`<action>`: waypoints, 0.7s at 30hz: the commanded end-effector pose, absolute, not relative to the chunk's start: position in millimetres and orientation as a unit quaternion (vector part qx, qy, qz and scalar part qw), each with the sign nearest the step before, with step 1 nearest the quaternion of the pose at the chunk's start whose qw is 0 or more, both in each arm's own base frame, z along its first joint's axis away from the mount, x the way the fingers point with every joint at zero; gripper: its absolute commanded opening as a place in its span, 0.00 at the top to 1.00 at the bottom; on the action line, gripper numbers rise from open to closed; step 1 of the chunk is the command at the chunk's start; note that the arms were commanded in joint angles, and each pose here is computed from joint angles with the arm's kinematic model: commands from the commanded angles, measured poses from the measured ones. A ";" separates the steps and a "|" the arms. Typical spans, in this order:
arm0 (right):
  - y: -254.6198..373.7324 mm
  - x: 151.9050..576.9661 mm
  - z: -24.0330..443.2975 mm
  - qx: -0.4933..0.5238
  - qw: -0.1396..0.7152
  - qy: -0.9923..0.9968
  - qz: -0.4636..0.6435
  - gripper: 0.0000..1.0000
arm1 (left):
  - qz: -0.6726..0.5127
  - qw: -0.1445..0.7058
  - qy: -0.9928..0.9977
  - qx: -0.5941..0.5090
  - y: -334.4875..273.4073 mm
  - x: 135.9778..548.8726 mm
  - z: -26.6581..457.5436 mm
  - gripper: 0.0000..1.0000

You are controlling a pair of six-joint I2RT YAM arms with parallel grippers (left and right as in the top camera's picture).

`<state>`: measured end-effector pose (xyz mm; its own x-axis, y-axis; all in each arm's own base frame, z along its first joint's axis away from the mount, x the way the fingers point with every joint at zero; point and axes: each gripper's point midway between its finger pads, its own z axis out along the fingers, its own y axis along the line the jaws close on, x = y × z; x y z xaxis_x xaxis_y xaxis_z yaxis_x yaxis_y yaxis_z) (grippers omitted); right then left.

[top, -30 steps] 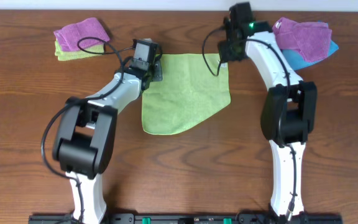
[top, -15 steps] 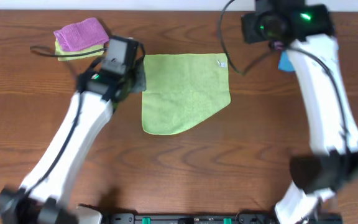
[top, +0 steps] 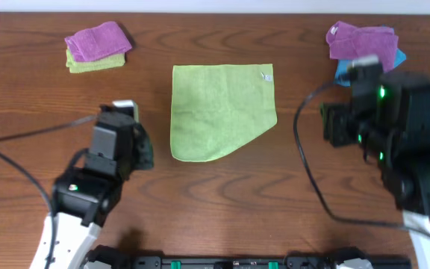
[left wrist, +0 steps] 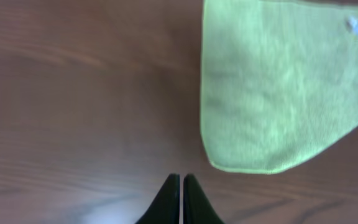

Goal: Fold the cloth

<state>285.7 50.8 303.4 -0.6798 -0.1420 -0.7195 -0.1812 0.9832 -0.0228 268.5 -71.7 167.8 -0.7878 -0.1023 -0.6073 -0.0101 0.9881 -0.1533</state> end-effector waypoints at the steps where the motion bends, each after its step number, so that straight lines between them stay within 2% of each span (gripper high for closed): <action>1: 49.1 277.3 280.7 -0.082 0.370 0.925 0.025 0.25 | -0.131 0.279 0.951 -0.040 -92.2 260.4 124.4 0.92; 3: 49.8 274.4 266.2 -0.079 0.353 0.932 0.028 0.08 | -0.151 0.270 0.949 -0.055 -99.4 264.8 105.5 0.84; 4: 49.6 274.3 258.5 -0.074 0.345 0.935 0.029 0.04 | -0.158 0.265 0.949 -0.061 -102.3 267.2 98.4 0.81; 7: 50.0 277.4 233.2 -0.064 0.321 0.944 0.030 0.02 | -0.181 0.242 0.951 -0.072 -113.9 274.3 76.6 0.77; 9: 54.7 281.7 222.0 -0.064 0.311 0.947 0.041 0.02 | -0.202 0.227 0.950 -0.068 -124.9 280.5 65.6 0.57; 11: 56.5 285.5 216.3 -0.065 0.305 0.949 0.043 0.02 | -0.218 0.219 0.949 -0.067 -133.1 287.0 57.5 0.50; 13: 57.3 289.3 212.1 -0.065 0.300 0.951 0.043 0.02 | -0.227 0.212 0.948 -0.073 -137.6 291.7 49.1 0.36; 21: 58.2 291.5 209.4 -0.066 0.296 0.952 0.044 0.02 | -0.247 0.169 0.950 -0.086 -146.3 284.6 33.4 0.37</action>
